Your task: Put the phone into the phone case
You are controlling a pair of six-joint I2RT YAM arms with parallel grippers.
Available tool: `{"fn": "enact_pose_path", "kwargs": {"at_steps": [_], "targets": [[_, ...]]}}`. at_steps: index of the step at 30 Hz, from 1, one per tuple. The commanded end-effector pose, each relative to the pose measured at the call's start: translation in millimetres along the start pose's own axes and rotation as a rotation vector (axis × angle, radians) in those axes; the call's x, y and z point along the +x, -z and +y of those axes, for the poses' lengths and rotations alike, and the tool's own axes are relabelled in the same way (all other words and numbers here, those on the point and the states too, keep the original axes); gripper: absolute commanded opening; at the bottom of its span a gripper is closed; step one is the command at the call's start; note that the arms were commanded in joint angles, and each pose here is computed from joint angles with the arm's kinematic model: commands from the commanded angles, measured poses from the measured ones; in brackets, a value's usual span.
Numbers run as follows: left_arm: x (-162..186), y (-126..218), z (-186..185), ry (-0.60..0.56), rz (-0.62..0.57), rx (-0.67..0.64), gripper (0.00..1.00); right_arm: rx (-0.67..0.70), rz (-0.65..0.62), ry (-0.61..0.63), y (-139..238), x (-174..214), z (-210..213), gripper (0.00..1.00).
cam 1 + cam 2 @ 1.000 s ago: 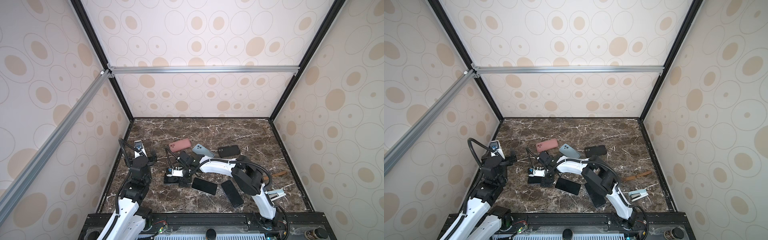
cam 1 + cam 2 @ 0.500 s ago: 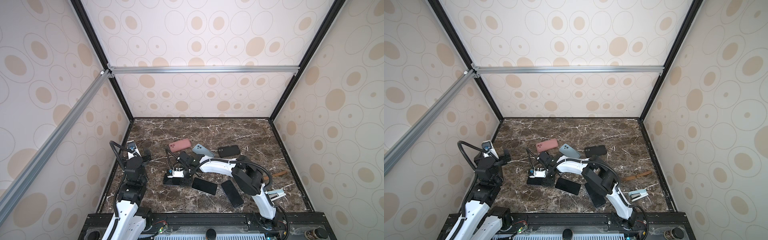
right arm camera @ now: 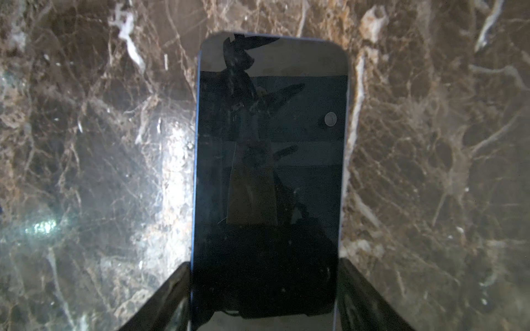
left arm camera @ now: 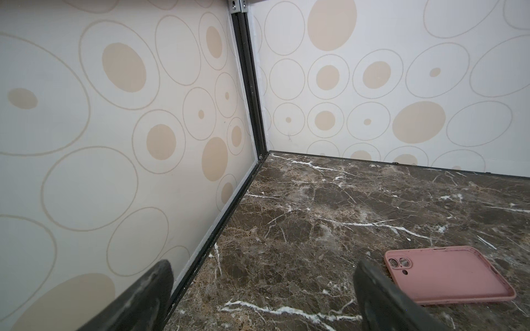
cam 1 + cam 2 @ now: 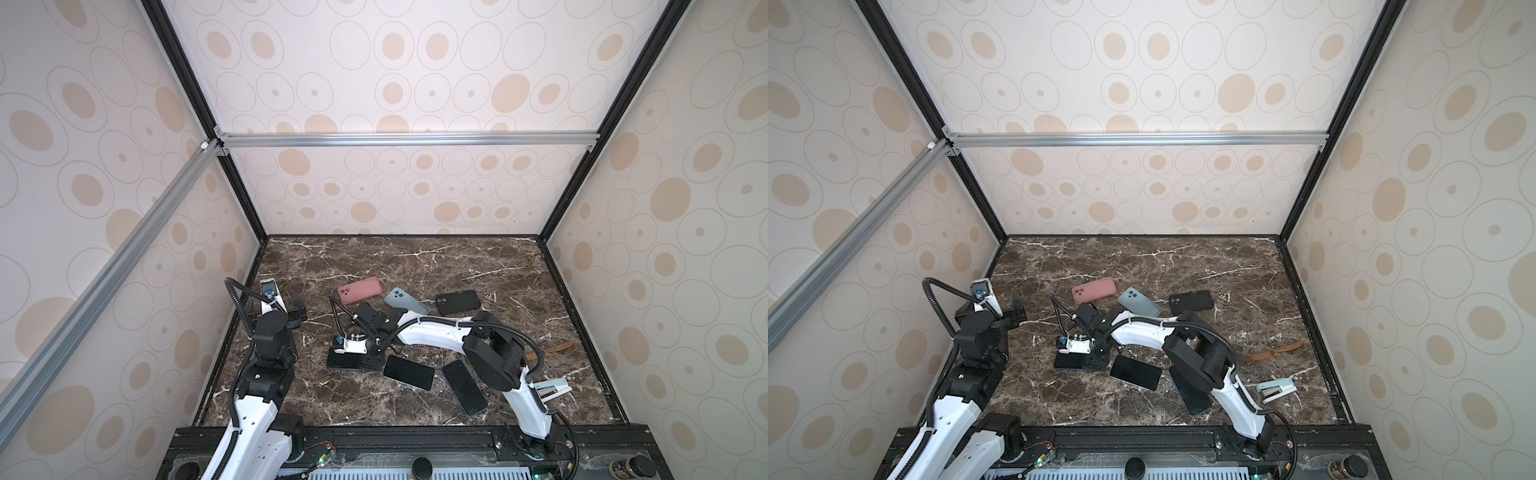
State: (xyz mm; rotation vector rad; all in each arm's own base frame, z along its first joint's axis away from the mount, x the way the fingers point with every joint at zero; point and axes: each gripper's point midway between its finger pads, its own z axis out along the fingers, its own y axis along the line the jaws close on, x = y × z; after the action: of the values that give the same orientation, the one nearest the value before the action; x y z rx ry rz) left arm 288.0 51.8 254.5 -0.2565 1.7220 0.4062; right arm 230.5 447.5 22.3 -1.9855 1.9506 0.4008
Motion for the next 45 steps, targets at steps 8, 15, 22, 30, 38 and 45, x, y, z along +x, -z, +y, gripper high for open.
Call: {"fn": "enact_pose_path", "kwargs": {"at_steps": [8,15,22,30,38,45], "targets": [[-6,1,4,0.008,-0.022,-0.011,0.98,0.01,0.085,-0.059,2,12,-3,0.94],[-6,1,4,0.009,-0.023,-0.011,0.98,-0.003,0.082,-0.128,-2,-2,-8,0.94],[-6,1,4,0.008,-0.021,-0.011,0.97,0.014,0.127,-0.109,-9,1,-8,0.94],[-6,2,4,0.009,-0.022,-0.011,0.97,0.03,0.218,-0.065,-18,14,-2,0.91],[-7,2,5,0.013,-0.025,-0.011,0.97,0.039,0.216,-0.082,-17,15,-3,0.74],[-8,3,7,0.011,-0.028,-0.022,0.97,0.113,0.187,-0.074,-6,13,-11,0.66]]}}
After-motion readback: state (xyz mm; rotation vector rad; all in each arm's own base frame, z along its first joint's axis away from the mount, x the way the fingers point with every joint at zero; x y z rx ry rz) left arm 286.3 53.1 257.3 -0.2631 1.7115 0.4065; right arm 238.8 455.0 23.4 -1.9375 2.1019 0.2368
